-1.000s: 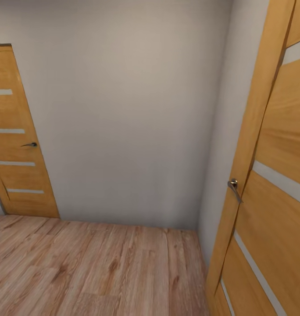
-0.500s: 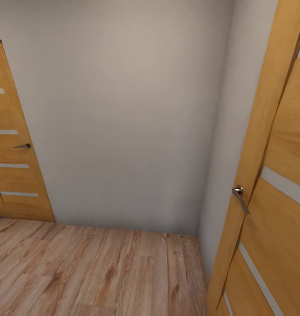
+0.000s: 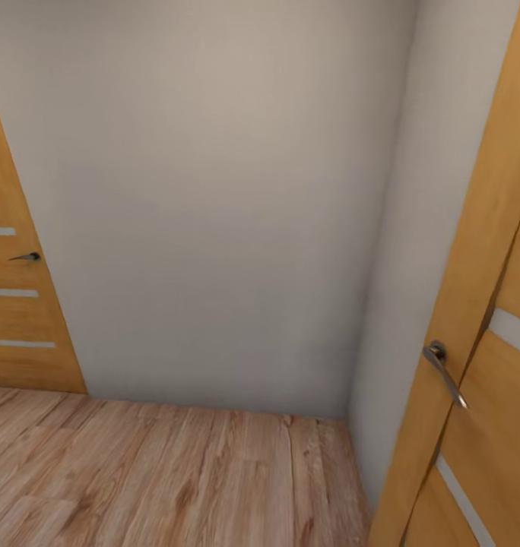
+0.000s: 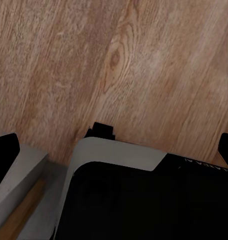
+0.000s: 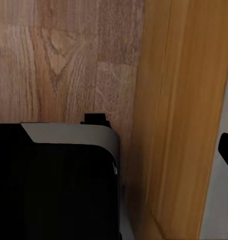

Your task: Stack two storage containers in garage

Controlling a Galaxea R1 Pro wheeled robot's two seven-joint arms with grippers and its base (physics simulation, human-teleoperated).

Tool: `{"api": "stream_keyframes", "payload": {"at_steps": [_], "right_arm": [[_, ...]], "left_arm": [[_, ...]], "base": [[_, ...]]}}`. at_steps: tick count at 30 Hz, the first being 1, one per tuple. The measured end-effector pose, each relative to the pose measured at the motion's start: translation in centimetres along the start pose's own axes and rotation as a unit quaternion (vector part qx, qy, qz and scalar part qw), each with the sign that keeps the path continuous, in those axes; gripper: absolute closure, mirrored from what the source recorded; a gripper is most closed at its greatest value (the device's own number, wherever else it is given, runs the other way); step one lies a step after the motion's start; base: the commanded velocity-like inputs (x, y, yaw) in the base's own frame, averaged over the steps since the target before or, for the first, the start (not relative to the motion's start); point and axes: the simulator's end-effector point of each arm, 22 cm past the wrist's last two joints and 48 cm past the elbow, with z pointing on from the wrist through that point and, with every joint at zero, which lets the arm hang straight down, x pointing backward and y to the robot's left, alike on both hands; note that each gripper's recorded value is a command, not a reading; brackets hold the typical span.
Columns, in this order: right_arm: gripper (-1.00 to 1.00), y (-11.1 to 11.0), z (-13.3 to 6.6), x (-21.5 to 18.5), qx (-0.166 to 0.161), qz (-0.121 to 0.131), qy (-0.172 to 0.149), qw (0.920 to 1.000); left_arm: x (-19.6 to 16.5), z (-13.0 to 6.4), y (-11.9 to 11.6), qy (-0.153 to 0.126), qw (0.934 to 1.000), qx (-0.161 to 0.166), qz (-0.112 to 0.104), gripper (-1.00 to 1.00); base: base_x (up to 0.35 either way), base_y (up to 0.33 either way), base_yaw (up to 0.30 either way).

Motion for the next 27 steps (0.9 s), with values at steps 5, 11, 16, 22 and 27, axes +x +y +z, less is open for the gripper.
{"api": "stream_keyframes", "payload": {"at_steps": [5, 11, 16, 22, 27], "right_arm": [[-1.00, 0.07, -0.01, 0.01, 0.000, 0.000, 0.000, 1.0000], [-1.00, 0.09, -0.01, -0.01, -0.001, 0.000, 0.000, 1.0000], [-1.00, 0.52, -0.04, 0.00, -0.003, 0.001, 0.000, 1.0000], [-1.00, 0.39, -0.01, -0.03, -0.002, 0.001, 0.000, 1.0000], [-1.00, 0.33, -0.01, -0.03, -0.002, 0.001, 0.000, 1.0000]], "left_arm": [[0.01, 0.00, -0.05, 0.000, 1.0000, 0.000, 0.000, -1.00], [0.02, 0.00, -0.09, 0.000, 1.0000, 0.001, 0.000, -1.00], [0.03, 0.00, -0.06, 0.000, 1.0000, 0.000, 0.000, -1.00], [0.01, 0.02, -0.09, 0.000, 1.0000, 0.000, 0.000, -1.00], [0.02, 0.02, -0.09, 0.000, 1.0000, 0.000, 0.000, -1.00]], "base": [[0.320, 0.000, 0.000], [0.320, 0.000, 0.000], [0.300, 0.000, 0.010], [0.140, 0.000, 0.196], [0.011, 0.000, 0.264]]}}
